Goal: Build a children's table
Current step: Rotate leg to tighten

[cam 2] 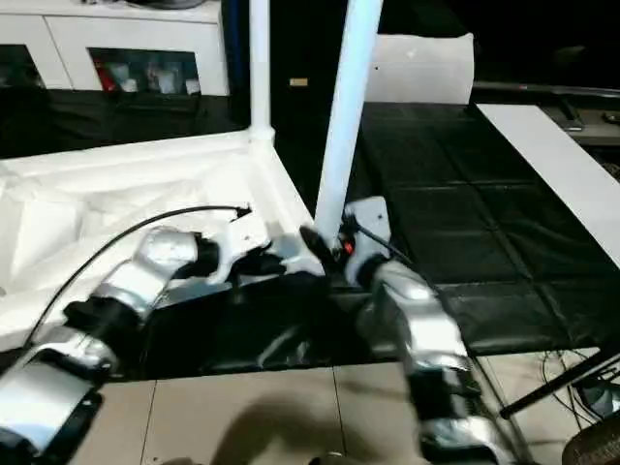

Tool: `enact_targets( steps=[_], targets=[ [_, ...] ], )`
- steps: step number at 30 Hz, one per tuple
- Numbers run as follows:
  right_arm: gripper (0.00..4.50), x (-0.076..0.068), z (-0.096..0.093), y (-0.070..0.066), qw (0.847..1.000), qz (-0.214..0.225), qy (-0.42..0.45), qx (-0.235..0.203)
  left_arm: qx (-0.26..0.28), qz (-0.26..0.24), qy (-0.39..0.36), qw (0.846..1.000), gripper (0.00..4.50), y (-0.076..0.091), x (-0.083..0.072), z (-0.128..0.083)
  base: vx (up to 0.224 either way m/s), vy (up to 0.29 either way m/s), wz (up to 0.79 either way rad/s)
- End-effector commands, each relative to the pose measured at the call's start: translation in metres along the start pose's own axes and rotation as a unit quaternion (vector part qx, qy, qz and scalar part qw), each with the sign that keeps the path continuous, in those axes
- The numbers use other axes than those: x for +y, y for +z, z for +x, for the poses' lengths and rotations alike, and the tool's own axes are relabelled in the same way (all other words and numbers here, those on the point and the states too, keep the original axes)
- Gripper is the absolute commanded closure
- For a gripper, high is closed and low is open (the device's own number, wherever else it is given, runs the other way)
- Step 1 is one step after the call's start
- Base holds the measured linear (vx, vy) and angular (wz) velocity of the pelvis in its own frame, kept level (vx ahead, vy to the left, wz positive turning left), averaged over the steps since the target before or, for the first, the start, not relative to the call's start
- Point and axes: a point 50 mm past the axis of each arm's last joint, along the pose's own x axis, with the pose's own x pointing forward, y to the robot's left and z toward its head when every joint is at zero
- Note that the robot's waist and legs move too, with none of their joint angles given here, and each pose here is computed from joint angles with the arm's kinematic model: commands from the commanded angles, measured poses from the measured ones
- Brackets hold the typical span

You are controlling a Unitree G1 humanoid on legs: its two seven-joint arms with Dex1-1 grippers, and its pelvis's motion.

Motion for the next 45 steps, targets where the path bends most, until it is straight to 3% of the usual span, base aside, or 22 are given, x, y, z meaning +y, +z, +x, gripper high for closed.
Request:
enact_targets(
  steps=[1, 2, 5, 10, 11, 22, 33, 38, 41, 43, 45],
  targets=[
    [0.77, 0.009, -0.002, 0.009, 0.996, -0.038, 0.078, -0.014, -0.040, 0.030, -0.063, 0.997, 4.50, 0.011, -0.009, 0.004, 0.000, 0.000, 0.00],
    [0.58, 0.008, -0.005, 0.009, 0.995, -0.044, 0.088, -0.009, -0.044, 0.030, -0.072, 0.996, 4.50, 0.010, -0.009, 0.002, 0.000, 0.000, 0.00],
    [0.58, 0.008, -0.016, 0.006, 0.984, -0.079, 0.162, 0.015, -0.021, 0.052, -0.120, 0.991, 4.50, 0.003, -0.012, -0.006, 0.000, 0.000, 0.00],
    [0.58, 0.010, -0.026, 0.004, 0.969, -0.067, 0.234, 0.029, -0.001, 0.077, -0.170, 0.982, 4.50, -0.002, -0.014, -0.012, 0.000, 0.000, 0.00],
    [0.84, 0.010, -0.027, 0.004, 0.966, -0.063, 0.248, 0.032, 0.001, 0.080, -0.183, 0.980, 4.50, -0.002, -0.016, -0.013, 0.000, 0.000, 0.00],
    [1.79, 0.014, -0.034, -0.002, 0.932, -0.064, 0.348, 0.076, 0.025, 0.123, -0.256, 0.958, 4.50, -0.002, -0.019, -0.018, 0.000, 0.000, 0.00],
    [2.52, 0.019, -0.033, -0.001, 0.920, -0.054, 0.379, 0.083, 0.028, 0.127, -0.267, 0.955, 4.50, -0.002, -0.018, -0.020, 0.000, 0.000, 0.00],
    [2.53, 0.023, -0.031, 0.000, 0.928, -0.021, 0.364, 0.068, 0.008, 0.096, -0.238, 0.966, 4.50, 0.000, -0.015, -0.018, 0.000, 0.000, 0.00],
    [2.53, 0.028, -0.020, -0.003, 0.953, -0.007, 0.296, 0.073, 0.002, 0.059, -0.177, 0.982, 4.50, 0.003, -0.011, -0.011, 0.000, 0.000, 0.00],
    [2.53, 0.029, -0.018, -0.004, 0.956, -0.010, 0.282, 0.078, 0.000, 0.050, -0.167, 0.985, 4.50, 0.003, -0.011, -0.009, 0.000, 0.000, 0.00],
    [2.53, 0.033, -0.003, -0.008, 0.975, 0.018, 0.203, 0.084, -0.024, 0.002, -0.114, 0.993, 4.50, 0.010, -0.009, 0.003, 0.000, 0.000, 0.00]
  ],
)
